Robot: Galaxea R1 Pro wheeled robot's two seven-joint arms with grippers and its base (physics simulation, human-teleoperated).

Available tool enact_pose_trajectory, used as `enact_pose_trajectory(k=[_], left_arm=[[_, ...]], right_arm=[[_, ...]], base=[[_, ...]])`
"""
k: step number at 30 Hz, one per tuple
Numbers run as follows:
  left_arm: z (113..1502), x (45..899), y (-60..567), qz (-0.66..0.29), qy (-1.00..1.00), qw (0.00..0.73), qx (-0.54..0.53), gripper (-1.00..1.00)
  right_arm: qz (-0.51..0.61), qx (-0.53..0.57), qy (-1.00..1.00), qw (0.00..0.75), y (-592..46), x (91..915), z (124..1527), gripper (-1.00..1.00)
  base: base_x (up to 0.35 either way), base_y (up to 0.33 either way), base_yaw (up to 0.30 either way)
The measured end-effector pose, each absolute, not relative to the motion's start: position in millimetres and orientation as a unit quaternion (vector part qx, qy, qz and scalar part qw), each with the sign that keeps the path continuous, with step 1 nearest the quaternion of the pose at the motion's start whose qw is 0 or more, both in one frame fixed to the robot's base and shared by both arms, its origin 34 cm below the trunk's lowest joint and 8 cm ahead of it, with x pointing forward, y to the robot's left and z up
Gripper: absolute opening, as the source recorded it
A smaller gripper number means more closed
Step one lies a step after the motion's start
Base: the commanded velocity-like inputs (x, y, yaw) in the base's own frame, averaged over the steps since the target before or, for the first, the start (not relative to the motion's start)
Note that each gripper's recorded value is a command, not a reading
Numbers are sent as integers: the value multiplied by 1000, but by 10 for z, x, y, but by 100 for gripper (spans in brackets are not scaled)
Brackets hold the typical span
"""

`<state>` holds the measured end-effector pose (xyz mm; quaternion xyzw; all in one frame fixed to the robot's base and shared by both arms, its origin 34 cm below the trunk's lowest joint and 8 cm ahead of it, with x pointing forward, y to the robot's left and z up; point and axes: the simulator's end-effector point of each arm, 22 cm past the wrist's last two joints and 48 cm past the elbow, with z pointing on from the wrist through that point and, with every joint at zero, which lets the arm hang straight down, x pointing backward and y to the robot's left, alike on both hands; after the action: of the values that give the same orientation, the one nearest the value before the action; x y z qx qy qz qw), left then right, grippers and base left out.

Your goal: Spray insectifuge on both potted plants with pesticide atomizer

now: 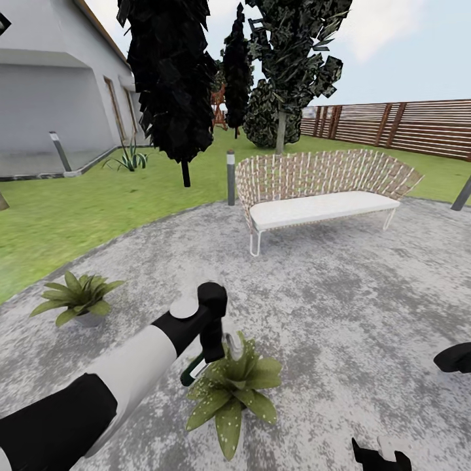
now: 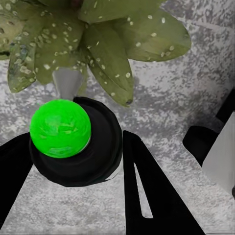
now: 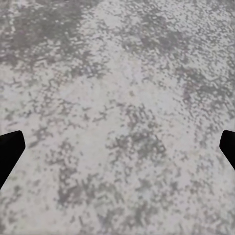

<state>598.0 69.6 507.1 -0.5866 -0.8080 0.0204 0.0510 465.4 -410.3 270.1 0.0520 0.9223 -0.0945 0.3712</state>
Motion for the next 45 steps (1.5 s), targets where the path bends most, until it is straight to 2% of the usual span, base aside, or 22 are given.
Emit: enact_pose_trajectory(k=[8, 16, 36, 45], left_arm=[[4927, 5957, 1033, -16, -804, 77, -590, -100], [5046, 6004, 815, -14, -797, 58, -601, -100], [5094, 5930, 677, -12, -787, 54, -615, -100], [5074, 5911, 694, -13, -785, 57, -616, -100]], right_arm=[[-94, 52, 922, 371, -4103, 4655, 2702, 100], [-94, 52, 922, 371, -4103, 4655, 2702, 100], [-94, 53, 920, 377, -4103, 4693, 2750, 100], [-94, 53, 919, 378, -4106, 4697, 2756, 100]], base=[[0, 0, 0], [0, 0, -1], [0, 0, -249], [0, 0, -28]])
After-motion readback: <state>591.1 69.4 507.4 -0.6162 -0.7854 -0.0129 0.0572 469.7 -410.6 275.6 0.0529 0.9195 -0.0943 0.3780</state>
